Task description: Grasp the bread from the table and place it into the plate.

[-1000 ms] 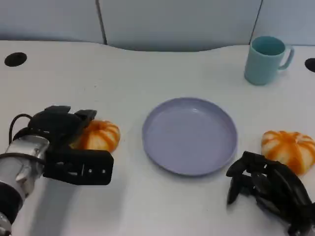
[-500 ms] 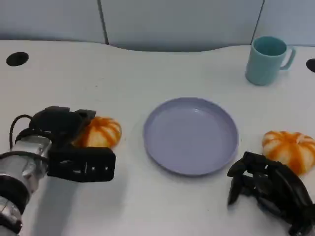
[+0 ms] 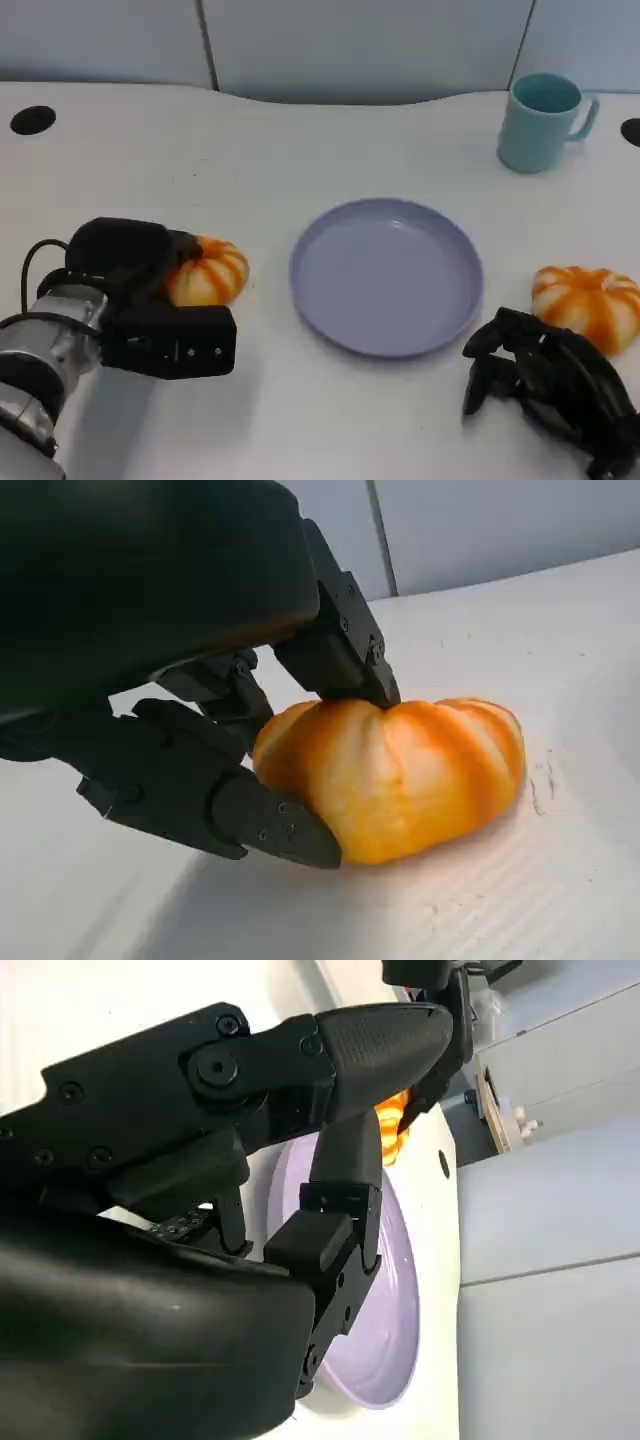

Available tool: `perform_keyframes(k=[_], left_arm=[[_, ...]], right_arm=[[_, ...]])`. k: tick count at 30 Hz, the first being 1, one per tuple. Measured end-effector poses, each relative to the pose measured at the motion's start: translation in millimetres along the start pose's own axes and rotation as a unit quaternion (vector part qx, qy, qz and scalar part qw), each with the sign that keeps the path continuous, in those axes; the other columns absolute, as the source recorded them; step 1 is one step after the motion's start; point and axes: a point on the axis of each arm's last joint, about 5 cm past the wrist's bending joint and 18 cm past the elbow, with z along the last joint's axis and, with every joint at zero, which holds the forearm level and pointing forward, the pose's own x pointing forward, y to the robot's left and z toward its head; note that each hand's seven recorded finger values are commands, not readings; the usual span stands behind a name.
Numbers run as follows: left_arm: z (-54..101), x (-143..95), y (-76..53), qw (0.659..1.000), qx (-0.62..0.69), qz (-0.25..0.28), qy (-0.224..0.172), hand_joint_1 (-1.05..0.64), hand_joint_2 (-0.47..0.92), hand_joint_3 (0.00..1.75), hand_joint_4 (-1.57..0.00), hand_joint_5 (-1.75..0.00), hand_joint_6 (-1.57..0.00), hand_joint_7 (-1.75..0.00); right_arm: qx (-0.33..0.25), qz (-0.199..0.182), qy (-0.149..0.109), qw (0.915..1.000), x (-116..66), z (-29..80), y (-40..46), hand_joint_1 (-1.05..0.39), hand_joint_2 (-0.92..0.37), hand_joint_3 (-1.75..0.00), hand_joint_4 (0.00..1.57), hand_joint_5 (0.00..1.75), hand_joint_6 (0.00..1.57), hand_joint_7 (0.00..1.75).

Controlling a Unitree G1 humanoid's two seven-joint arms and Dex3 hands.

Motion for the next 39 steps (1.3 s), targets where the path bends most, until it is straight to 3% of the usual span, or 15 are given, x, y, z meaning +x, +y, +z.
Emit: perform_keyframes(k=[2, 3, 7, 13, 19, 29, 31, 39], left_arm=[[0.3, -0.9, -1.4, 1.000, -0.001, 0.028, -0.005, -0.24, 0.92, 0.41, -0.79, -1.73, -0.63, -1.66], [0.4, -1.2, -2.0, 0.999, -0.002, 0.041, -0.008, -0.24, 0.92, 0.43, -0.79, -1.74, -0.60, -1.70], [0.2, -2.7, -3.4, 0.997, -0.010, 0.070, -0.016, -0.21, 0.89, 0.43, -0.78, -1.75, -0.59, -1.74], [-2.1, -7.7, -6.6, 0.991, -0.070, 0.112, -0.016, -0.17, 0.72, 0.76, -0.79, -1.75, -0.63, -1.75], [-2.8, -7.3, -3.0, 0.985, -0.094, 0.142, -0.021, -0.15, 0.69, 0.78, -0.79, -1.75, -0.62, -1.75], [6.4, 5.7, 20.1, 0.974, -0.104, 0.190, -0.068, -0.16, 0.64, 0.91, -0.82, -1.75, -0.65, -1.75], [7.2, 6.2, 20.8, 0.974, -0.104, 0.189, -0.072, -0.16, 0.58, 1.06, -0.88, -1.75, -0.70, -1.75], [41.7, 25.2, 55.3, 0.953, -0.112, 0.207, -0.190, -0.19, 0.57, 1.16, -0.91, -1.75, -0.74, -1.75]], right_arm=[[-0.001, 0.000, -0.001, 1.0000, -0.3, -0.1, 0.1, -0.50, -0.92, -0.23, 0.69, 1.52, 0.72, 1.08], [-0.002, 0.000, -0.001, 1.0000, -0.4, -0.1, 0.1, -0.51, -0.92, -0.23, 0.69, 1.52, 0.72, 1.08], [-0.004, 0.000, -0.001, 1.0000, -0.3, -0.1, 0.4, -0.50, -0.92, -0.22, 0.69, 1.52, 0.73, 1.08], [0.001, -0.001, 0.001, 1.0000, -0.3, 0.1, 0.2, -0.51, -0.92, -0.20, 0.69, 1.52, 0.73, 1.09], [0.005, -0.001, 0.001, 1.0000, -0.3, 0.3, 0.2, -0.50, -0.92, -0.23, 0.69, 1.54, 0.72, 1.10], [0.005, -0.001, 0.001, 1.0000, -0.2, 0.2, 0.2, -0.50, -0.92, -0.21, 0.70, 1.52, 0.72, 1.09], [0.004, -0.001, 0.001, 1.0000, -0.3, 0.2, 0.3, -0.51, -0.92, -0.21, 0.69, 1.52, 0.73, 1.09], [-0.002, -0.005, 0.004, 1.0000, 1.2, 0.8, 1.8, -0.51, -0.92, -0.21, 0.68, 1.54, 0.73, 1.11]])
